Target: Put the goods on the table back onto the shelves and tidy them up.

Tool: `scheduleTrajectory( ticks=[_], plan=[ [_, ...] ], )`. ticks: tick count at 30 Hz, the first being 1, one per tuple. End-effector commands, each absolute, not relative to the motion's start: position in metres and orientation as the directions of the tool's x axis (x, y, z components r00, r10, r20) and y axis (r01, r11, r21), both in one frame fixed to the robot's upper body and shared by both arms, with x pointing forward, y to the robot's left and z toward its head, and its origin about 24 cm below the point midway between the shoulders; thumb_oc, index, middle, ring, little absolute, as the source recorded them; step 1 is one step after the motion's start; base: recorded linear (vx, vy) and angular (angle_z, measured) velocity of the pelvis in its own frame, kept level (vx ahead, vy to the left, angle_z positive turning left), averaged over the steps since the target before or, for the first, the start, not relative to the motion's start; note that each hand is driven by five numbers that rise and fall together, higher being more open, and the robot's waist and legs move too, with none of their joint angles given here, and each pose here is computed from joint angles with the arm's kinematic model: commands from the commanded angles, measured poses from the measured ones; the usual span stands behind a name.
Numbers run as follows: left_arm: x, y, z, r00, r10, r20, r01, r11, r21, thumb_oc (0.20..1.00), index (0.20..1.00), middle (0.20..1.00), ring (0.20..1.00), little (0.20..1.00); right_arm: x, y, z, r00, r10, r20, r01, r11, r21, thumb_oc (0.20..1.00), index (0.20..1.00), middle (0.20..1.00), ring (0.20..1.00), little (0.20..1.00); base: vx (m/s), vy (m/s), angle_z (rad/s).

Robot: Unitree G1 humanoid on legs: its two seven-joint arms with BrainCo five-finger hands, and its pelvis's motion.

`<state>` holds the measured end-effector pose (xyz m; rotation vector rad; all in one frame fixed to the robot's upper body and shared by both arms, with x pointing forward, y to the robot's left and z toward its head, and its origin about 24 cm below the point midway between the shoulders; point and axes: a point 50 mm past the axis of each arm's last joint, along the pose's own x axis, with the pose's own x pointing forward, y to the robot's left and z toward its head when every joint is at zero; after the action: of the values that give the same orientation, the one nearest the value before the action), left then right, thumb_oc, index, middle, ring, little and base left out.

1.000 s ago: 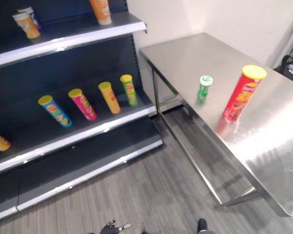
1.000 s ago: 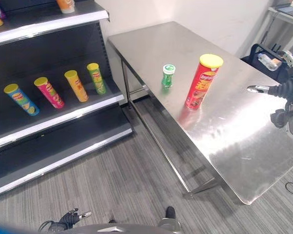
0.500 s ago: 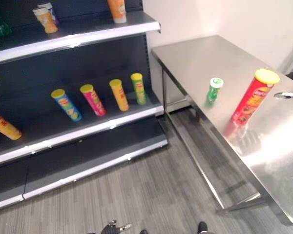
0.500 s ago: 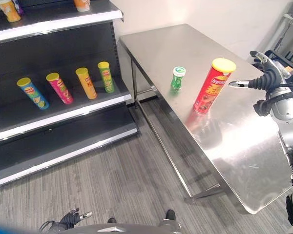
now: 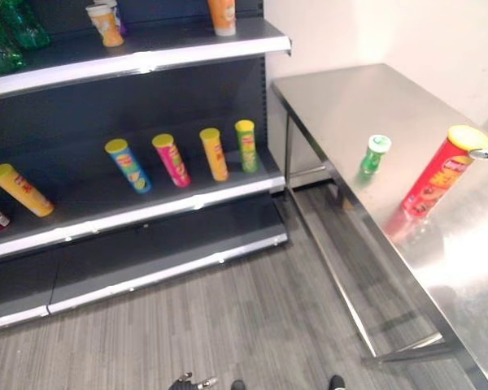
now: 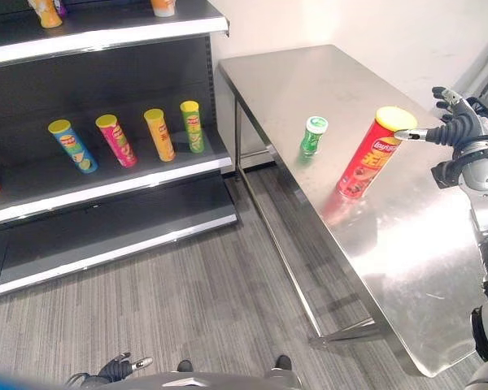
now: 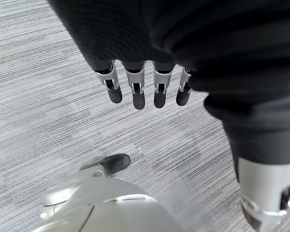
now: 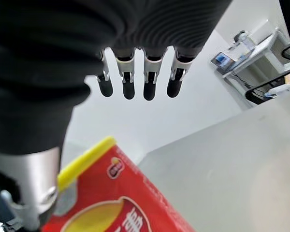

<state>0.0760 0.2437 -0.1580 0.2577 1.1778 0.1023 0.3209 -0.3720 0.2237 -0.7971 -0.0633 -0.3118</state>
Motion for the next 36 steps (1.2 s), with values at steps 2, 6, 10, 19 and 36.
scheduleTrajectory(
  ticks=[2,6,10,19,36],
  plan=[
    [0.088,0.253,-0.154,0.407,0.214,-0.888,0.085,0.959,0.270,1.000,1.000,1.000,1.000,1.000,0.332,-0.358,0.248,0.968,-0.167,0.185,0.250,0.657,-0.711,1.000,1.000,1.000,1.000,1.000,0.03,-0.019,0.01],
    [0.088,0.253,-0.154,0.407,0.210,-0.889,0.089,0.959,0.268,1.000,1.000,1.000,1.000,1.000,0.334,-0.355,0.246,0.976,-0.147,0.158,0.216,0.638,-0.739,1.000,1.000,1.000,1.000,1.000,0.02,-0.011,0.04],
    [0.087,0.253,-0.154,0.406,0.209,-0.889,0.091,0.959,0.267,1.000,1.000,1.000,1.000,1.000,0.337,-0.349,0.242,0.986,-0.113,0.123,0.167,0.626,-0.762,1.000,1.000,1.000,1.000,1.000,0.01,-0.008,0.11],
    [0.083,0.254,-0.154,0.398,0.205,-0.894,0.096,0.960,0.263,1.000,1.000,1.000,1.000,1.000,0.339,-0.347,0.235,0.993,-0.090,0.073,0.113,0.612,-0.782,1.000,1.000,1.000,1.000,1.000,0.00,0.000,0.00],
    [0.086,0.257,-0.153,0.406,0.230,-0.885,0.049,0.961,0.272,1.000,1.000,1.000,1.000,1.000,0.329,-0.353,0.235,0.981,-0.128,0.143,0.192,0.600,-0.776,0.200,0.200,0.200,0.200,0.200,0.00,0.000,0.00]
  ],
)
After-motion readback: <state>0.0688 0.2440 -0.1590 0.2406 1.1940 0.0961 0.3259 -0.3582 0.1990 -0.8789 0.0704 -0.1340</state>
